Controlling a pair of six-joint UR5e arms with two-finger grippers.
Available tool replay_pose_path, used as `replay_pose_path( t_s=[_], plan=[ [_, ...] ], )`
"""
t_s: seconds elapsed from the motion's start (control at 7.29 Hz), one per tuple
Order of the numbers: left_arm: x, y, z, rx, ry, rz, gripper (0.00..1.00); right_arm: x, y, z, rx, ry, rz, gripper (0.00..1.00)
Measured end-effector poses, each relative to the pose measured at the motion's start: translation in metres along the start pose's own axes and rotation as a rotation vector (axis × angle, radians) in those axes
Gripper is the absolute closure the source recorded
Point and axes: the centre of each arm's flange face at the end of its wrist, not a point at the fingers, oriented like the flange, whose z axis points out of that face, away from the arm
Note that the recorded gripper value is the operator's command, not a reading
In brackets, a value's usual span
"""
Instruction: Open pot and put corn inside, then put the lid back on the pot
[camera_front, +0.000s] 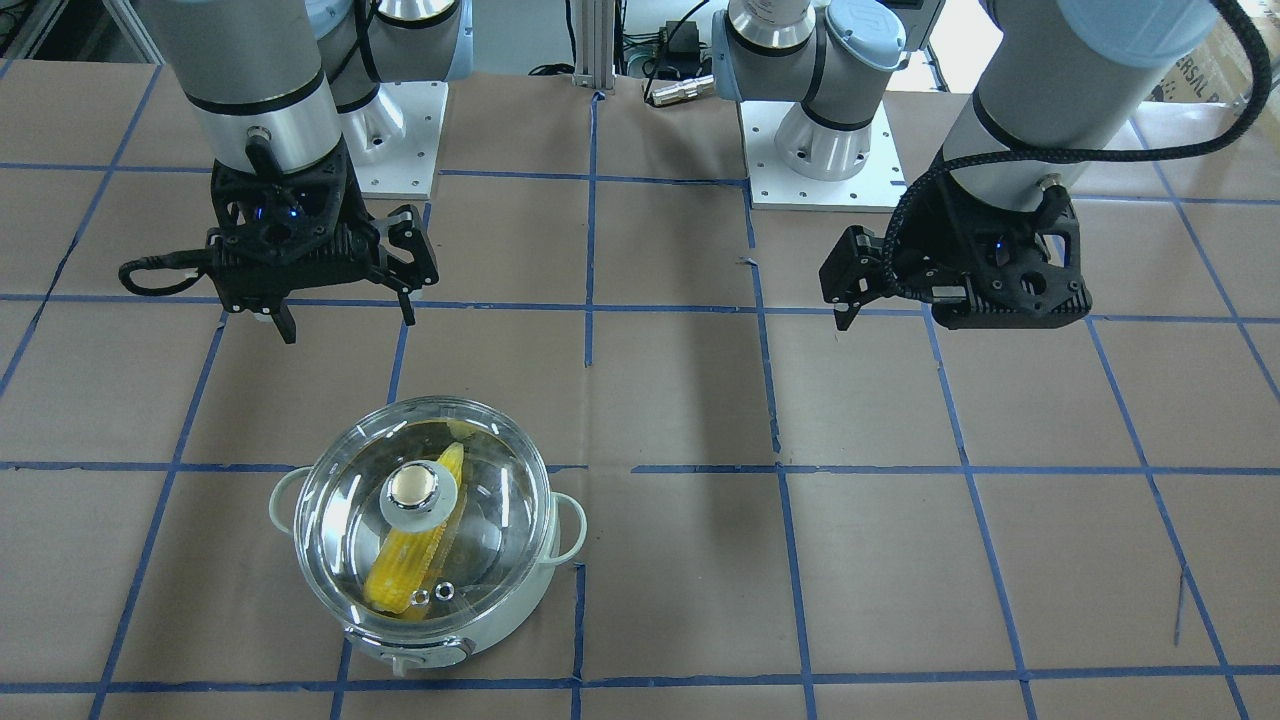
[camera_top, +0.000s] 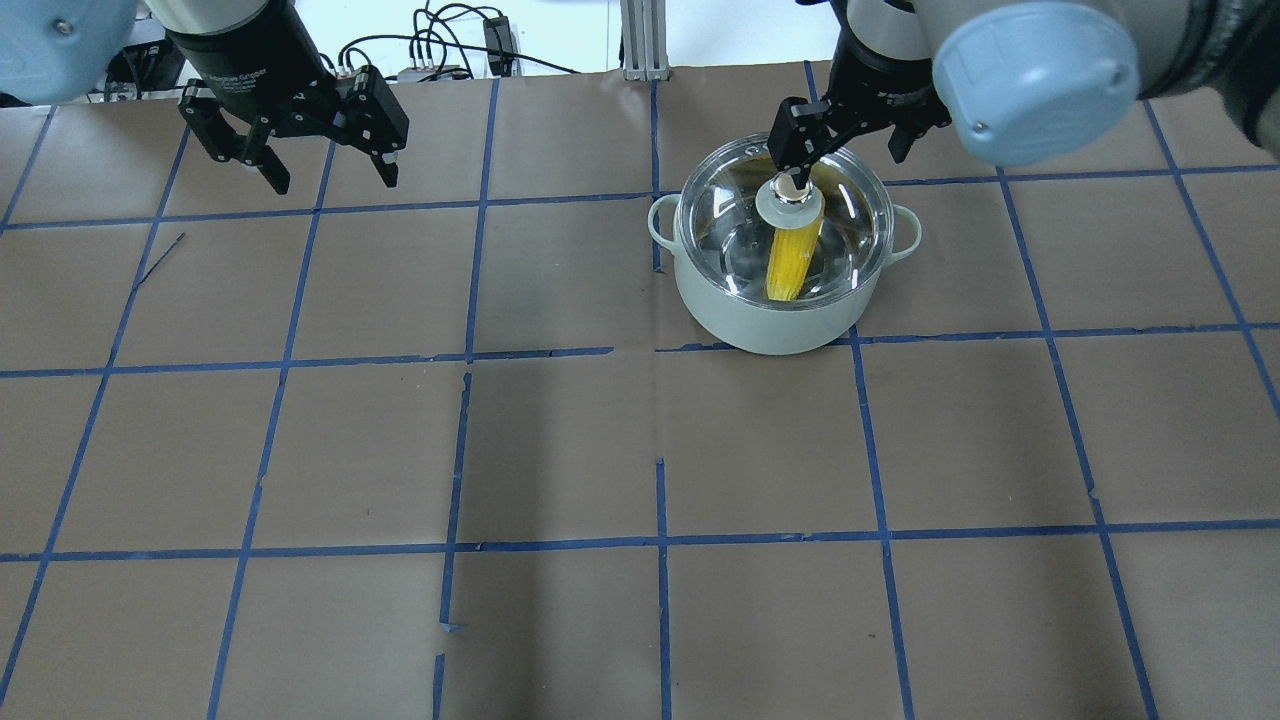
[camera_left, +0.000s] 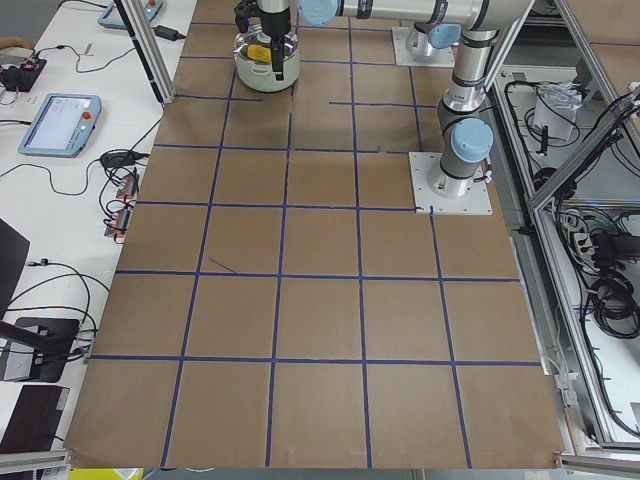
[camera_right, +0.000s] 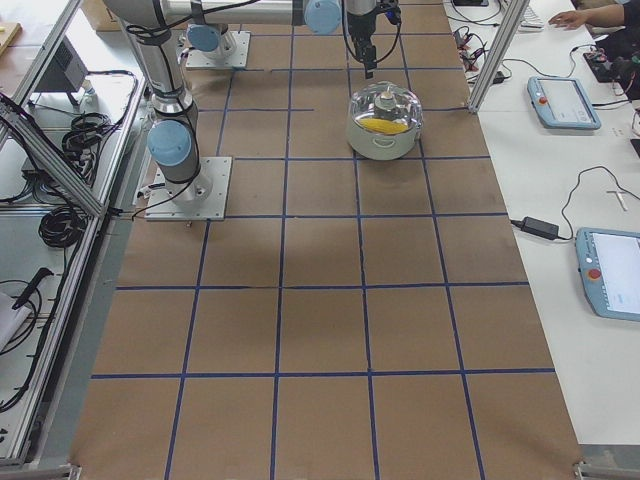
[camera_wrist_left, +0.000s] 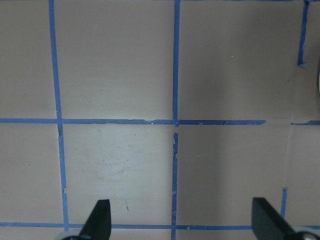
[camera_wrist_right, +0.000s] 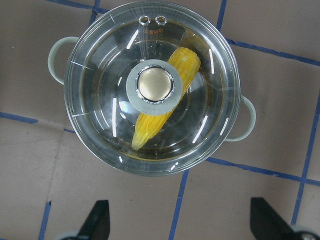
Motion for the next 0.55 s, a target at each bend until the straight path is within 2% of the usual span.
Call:
replay_pose_path(
  t_s=[0.55],
  plan=[
    [0.0,-0.004,0.006,-0.009,-0.01,0.001,0.0,-0.004,0.029,0.009,-0.021,-0.004,0.0,0.0]
  ],
)
